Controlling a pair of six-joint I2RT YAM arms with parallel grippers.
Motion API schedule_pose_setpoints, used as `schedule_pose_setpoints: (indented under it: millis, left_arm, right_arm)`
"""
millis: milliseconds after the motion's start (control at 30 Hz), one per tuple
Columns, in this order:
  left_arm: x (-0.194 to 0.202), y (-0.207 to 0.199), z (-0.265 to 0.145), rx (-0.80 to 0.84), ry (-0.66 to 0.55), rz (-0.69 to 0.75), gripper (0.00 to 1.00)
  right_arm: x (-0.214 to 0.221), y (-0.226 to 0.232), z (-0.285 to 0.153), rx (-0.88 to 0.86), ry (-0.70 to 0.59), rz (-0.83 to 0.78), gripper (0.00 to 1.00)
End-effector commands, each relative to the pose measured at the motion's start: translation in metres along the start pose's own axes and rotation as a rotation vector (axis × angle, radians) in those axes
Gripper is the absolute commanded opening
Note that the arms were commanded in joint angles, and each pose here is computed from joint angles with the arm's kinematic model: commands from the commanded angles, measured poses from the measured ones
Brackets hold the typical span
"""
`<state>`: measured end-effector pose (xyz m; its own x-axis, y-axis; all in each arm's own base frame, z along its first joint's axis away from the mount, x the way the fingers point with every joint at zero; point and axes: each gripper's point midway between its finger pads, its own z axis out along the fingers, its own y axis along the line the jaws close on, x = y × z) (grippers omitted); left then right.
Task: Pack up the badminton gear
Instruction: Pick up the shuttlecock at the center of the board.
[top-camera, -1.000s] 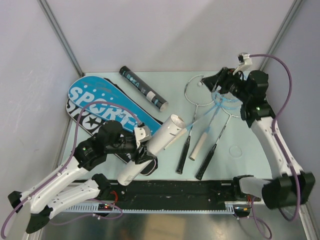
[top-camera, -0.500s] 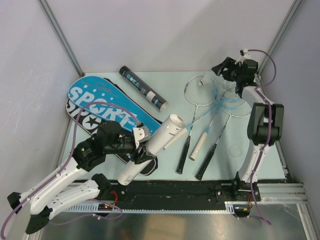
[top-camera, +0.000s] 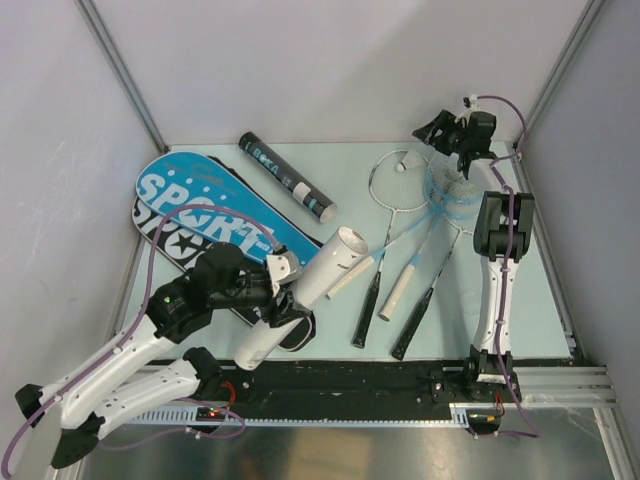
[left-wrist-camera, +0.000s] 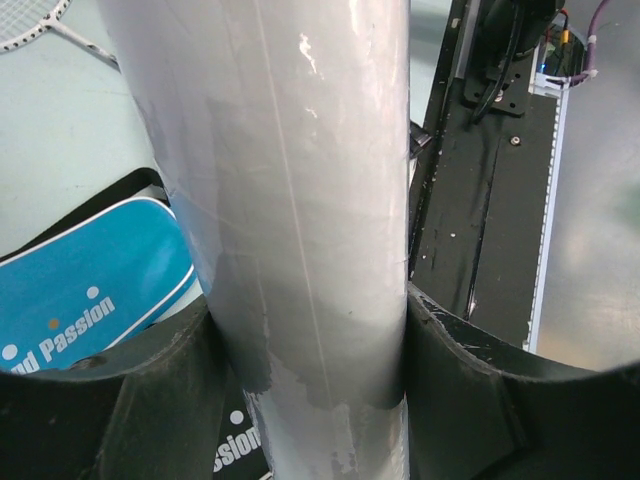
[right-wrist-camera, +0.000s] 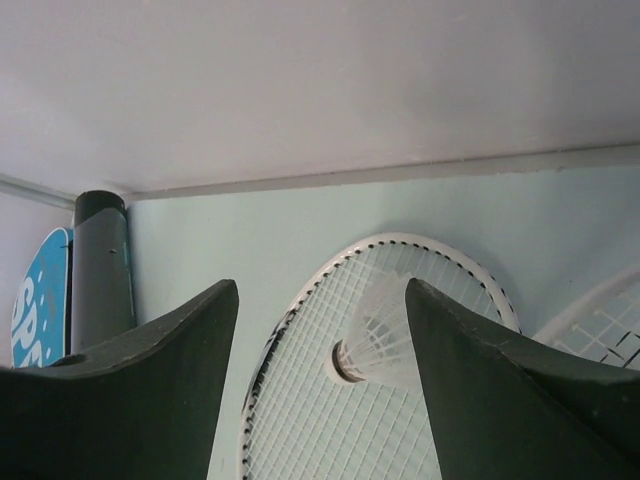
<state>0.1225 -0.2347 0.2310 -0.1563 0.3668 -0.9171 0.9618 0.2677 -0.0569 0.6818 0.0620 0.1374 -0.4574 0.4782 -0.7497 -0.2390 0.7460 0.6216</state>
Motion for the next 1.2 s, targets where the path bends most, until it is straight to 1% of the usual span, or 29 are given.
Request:
schedule_pose_setpoints:
  millis: [0, 200, 300, 367, 467, 533, 600, 667, 800, 933, 1033, 1167]
  left_arm:
    - [-0.013, 0.008, -0.001, -0.039, -0.054, 0.037, 0.53]
    - [-0.013, 0.007, -0.001, -0.036, -0.054, 0.035, 0.53]
    - [-0.014, 0.007, -0.002, -0.039, -0.057, 0.038, 0.53]
    - [-0.013, 0.009, -0.001, -0.046, -0.055, 0.034, 0.53]
    - [-0.013, 0.008, -0.001, -0.047, -0.055, 0.033, 0.53]
    - [-0.013, 0.009, -0.002, -0.05, -0.057, 0.034, 0.53]
    - [-0.014, 0.008, -0.003, -0.05, -0.061, 0.036, 0.53]
    - [-0.014, 0.008, -0.004, -0.051, -0.063, 0.037, 0.53]
    - [-0.016, 0.007, -0.004, -0.043, -0.067, 0.038, 0.53]
    - [-0.017, 0.007, -0.004, -0.048, -0.069, 0.038, 0.53]
    - [-0.016, 0.009, -0.004, -0.06, -0.067, 0.038, 0.53]
    - [-0.016, 0.01, -0.004, -0.062, -0.064, 0.029, 0.53]
  right_arm:
    - [0.005, 0.005, 0.01, -0.031, 0.03, 0.022, 0.72]
    - [0.018, 0.006, 0.011, -0.053, 0.072, 0.058, 0.69]
    - [0.026, 0.012, 0.011, -0.072, 0.1, 0.04, 0.65]
    - [0.028, 0.015, 0.01, -0.075, 0.111, 0.032, 0.56]
    - [0.023, 0.023, 0.004, -0.088, 0.107, 0.037, 0.33]
    - [0.022, 0.028, -0.001, -0.099, 0.102, 0.035, 0.2]
    - [0.02, 0.034, -0.007, -0.107, 0.106, 0.026, 0.1]
    - [0.02, 0.038, -0.012, -0.106, 0.122, 0.017, 0.03]
    - [0.027, 0.048, -0.027, -0.108, 0.153, 0.01, 0.0]
    - [0.025, 0.069, -0.052, -0.129, 0.132, 0.029, 0.0]
    - [0.009, 0.101, -0.081, -0.165, 0.088, 0.022, 0.0]
    - [0.004, 0.143, -0.125, -0.207, 0.059, 0.01, 0.0]
